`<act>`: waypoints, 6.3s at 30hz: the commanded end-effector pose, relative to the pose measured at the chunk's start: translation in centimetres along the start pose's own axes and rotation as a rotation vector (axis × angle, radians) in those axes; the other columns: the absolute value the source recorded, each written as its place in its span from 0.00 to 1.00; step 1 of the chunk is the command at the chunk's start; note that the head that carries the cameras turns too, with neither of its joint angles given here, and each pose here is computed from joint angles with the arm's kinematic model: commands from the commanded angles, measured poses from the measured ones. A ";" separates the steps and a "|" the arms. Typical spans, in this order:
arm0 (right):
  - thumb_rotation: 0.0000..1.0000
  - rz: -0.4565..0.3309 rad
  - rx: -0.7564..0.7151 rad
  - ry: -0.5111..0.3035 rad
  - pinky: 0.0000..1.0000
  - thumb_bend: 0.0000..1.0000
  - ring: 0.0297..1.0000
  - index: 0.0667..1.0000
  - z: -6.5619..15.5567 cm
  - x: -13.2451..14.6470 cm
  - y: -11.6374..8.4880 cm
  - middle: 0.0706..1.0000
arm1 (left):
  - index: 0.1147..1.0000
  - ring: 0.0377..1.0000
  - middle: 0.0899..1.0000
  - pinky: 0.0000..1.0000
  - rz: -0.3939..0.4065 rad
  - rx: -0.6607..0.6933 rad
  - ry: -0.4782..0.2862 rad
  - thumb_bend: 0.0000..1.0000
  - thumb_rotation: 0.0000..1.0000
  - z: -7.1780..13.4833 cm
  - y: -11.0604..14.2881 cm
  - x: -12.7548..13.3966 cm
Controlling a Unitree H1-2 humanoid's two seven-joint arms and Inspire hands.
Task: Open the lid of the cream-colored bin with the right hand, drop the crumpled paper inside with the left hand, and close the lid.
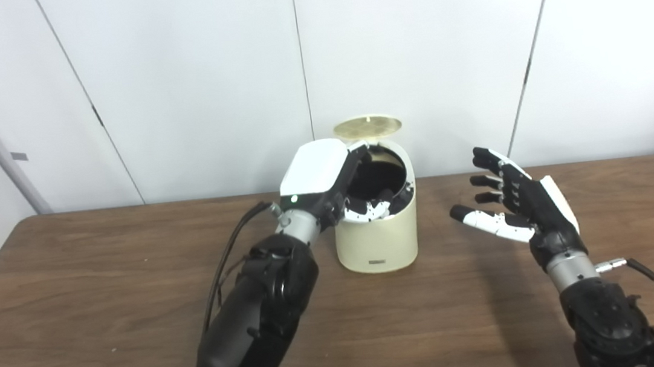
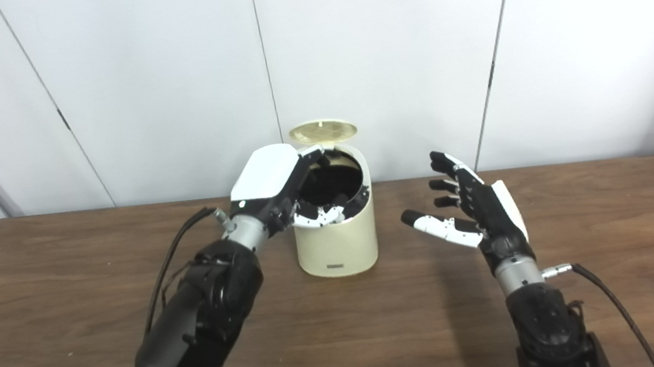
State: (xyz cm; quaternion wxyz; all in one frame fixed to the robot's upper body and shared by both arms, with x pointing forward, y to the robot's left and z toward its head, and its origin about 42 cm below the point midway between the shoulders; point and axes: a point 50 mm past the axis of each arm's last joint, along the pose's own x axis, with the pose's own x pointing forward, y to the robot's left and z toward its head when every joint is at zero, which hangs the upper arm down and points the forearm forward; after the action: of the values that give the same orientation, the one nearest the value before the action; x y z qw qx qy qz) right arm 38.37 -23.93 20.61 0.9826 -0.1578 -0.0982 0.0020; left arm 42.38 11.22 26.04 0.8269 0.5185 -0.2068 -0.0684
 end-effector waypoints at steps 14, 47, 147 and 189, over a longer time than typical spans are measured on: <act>0.35 -0.025 0.023 -0.062 0.70 0.66 0.81 0.87 1.4 0.7 -0.7 0.89 | 0.47 0.39 0.40 0.33 0.271 -0.464 0.025 0.51 0.00 -4.0 3.3 -3.2; 0.51 0.006 -0.031 -0.186 0.70 0.66 0.83 0.88 2.5 1.3 -1.6 0.90 | 0.43 0.53 0.60 0.43 0.289 -1.038 0.267 0.50 0.07 -13.8 1.1 -12.5; 0.62 0.570 -0.850 -0.499 0.84 0.71 0.89 0.71 12.5 6.4 2.2 0.74 | 0.43 0.52 0.58 0.44 0.298 -1.052 0.268 0.50 0.07 -12.5 0.1 -12.3; 0.67 0.752 -1.077 -0.528 0.95 0.69 0.82 0.61 7.9 6.0 3.5 0.64 | 0.43 0.51 0.56 0.42 0.312 -1.066 0.271 0.50 0.06 -12.1 0.8 -12.2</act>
State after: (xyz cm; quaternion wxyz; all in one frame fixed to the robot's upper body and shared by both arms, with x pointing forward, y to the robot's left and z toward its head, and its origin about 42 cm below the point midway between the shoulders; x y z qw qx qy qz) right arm 43.02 -17.25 30.52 0.6705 -0.6125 -0.3066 0.2851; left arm 35.57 25.95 16.51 0.9972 -0.0036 -0.0677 0.0313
